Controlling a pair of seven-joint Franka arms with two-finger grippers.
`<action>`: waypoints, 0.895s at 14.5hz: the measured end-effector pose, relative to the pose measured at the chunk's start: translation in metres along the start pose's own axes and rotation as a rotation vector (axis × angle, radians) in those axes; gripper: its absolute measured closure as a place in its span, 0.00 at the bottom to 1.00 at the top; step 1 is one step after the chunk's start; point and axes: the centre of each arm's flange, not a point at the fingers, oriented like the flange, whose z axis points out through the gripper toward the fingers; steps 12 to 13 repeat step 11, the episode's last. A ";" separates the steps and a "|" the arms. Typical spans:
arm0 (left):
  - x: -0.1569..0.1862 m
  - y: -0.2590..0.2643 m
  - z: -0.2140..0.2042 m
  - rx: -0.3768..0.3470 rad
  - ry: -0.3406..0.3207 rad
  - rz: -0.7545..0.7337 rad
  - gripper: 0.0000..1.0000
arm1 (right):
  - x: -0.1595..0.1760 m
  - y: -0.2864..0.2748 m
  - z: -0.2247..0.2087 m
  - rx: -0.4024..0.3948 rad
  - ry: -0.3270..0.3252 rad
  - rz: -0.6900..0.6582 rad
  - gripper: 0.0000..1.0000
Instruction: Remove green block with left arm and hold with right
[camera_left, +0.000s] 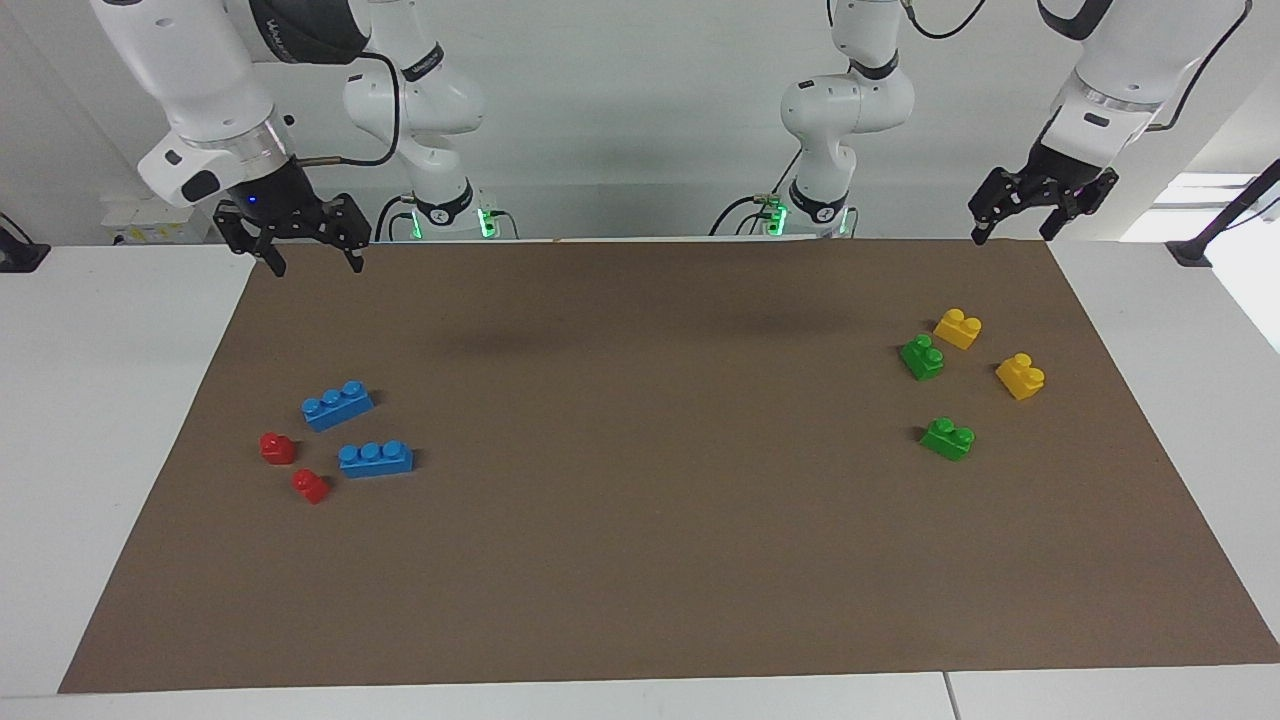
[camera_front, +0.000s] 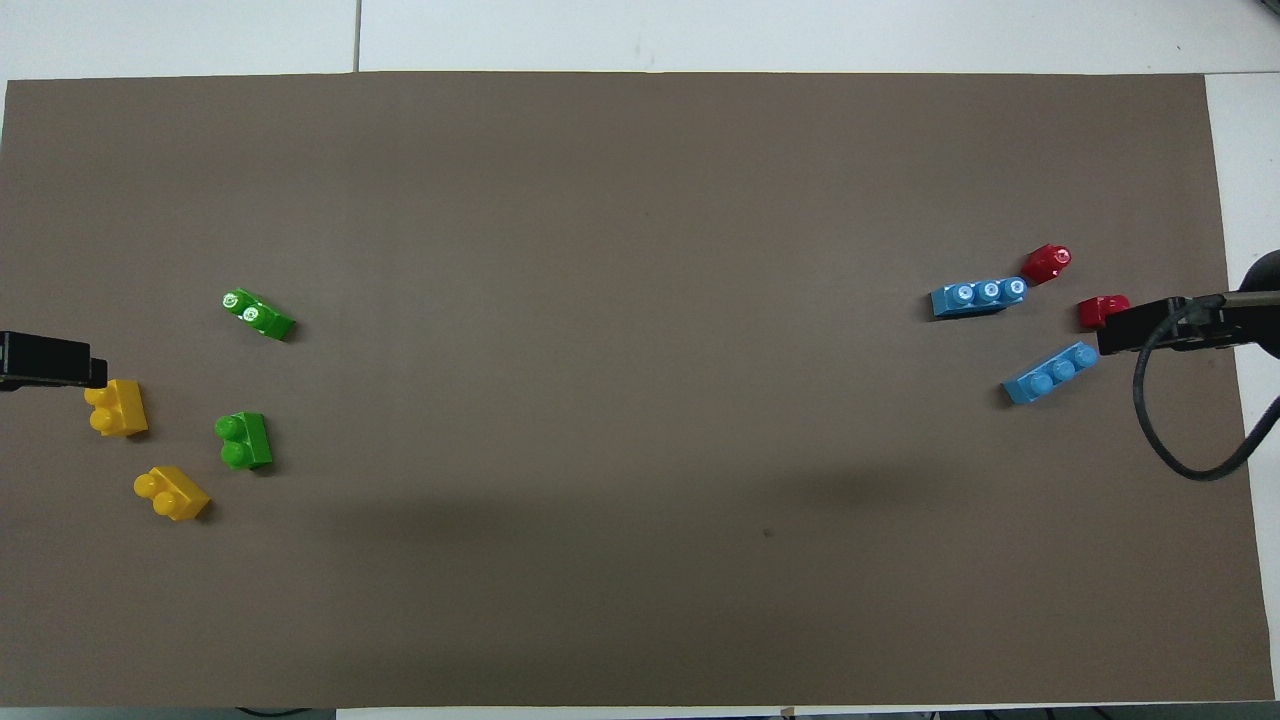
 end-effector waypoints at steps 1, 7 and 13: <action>0.000 0.000 0.001 -0.001 -0.002 0.001 0.00 | 0.000 0.001 0.000 -0.002 0.000 0.001 0.00; -0.003 0.000 0.007 -0.003 -0.016 0.000 0.00 | 0.000 0.001 0.000 -0.007 -0.001 0.001 0.00; -0.005 -0.003 0.008 -0.004 -0.021 -0.005 0.00 | 0.000 0.001 0.000 -0.007 -0.001 0.001 0.00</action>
